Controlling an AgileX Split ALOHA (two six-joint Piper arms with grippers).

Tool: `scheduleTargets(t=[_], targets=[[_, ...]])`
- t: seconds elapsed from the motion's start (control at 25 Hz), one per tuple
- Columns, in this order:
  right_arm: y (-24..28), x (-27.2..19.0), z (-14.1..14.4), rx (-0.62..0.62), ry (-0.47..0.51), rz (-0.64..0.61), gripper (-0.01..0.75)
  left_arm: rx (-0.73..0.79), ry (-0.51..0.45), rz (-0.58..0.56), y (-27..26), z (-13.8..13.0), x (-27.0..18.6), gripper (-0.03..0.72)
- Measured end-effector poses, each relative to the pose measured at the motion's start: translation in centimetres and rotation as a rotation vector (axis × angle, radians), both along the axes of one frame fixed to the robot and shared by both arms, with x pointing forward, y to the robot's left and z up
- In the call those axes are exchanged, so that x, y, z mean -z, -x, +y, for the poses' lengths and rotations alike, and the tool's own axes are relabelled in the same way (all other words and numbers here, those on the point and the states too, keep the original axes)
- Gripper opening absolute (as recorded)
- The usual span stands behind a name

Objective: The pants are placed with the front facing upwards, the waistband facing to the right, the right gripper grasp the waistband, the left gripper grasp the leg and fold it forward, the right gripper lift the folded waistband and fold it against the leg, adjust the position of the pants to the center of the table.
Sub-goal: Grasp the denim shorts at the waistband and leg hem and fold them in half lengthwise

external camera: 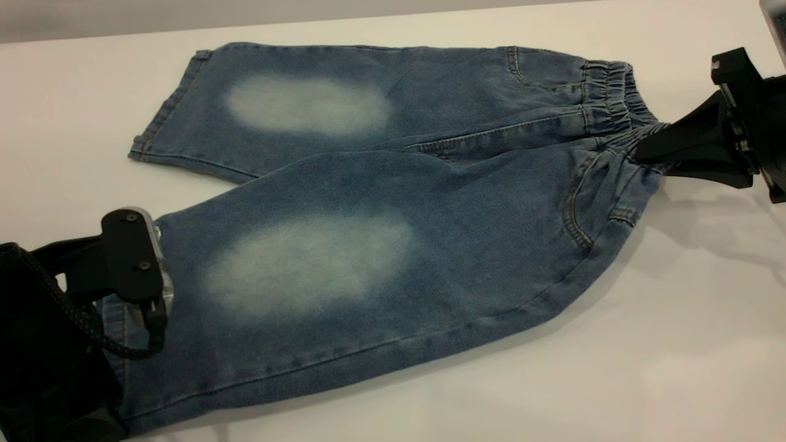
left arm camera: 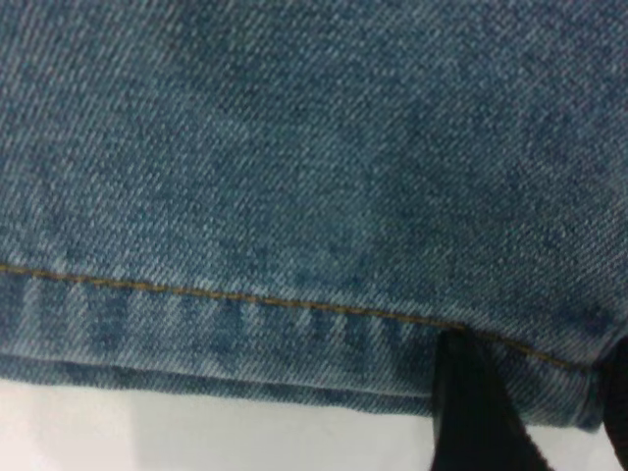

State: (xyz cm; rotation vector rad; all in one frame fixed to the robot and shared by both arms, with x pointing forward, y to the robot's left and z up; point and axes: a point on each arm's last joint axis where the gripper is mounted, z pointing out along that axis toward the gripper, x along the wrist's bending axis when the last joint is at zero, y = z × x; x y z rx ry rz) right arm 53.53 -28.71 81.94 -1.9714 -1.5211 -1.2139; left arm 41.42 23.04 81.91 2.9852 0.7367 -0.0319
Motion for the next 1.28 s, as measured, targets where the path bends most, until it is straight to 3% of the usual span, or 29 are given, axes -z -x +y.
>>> scheduleTargets(t=[0.24, 0.48, 0.64, 1.08, 1.28], targets=[[0.0, 0.0, 0.0, 0.0, 0.0, 0.0, 0.046, 0.0, -0.001, 0.004, 0.0, 0.0, 0.1, 0.293], [0.0, 0.0, 0.0, 0.0, 0.0, 0.0, 0.046, 0.0, 0.003, -0.001, 0.0, 0.0, -0.2, 0.071], [0.0, 0.0, 0.0, 0.0, -0.002, -0.001, 0.048, 0.004, 0.02, 0.002, 0.2, -0.1, -1.0, 0.068], [0.4, -1.0, 0.8, -0.056, -0.129, -0.033, 0.048, 0.029, 0.101, -0.199, -0.5, -0.5, -5.8, 0.068], [1.8, -1.8, 1.2, -0.021, -0.178, -0.029, 0.048, 0.019, 0.14, -0.283, -0.4, -0.5, -8.1, 0.068]])
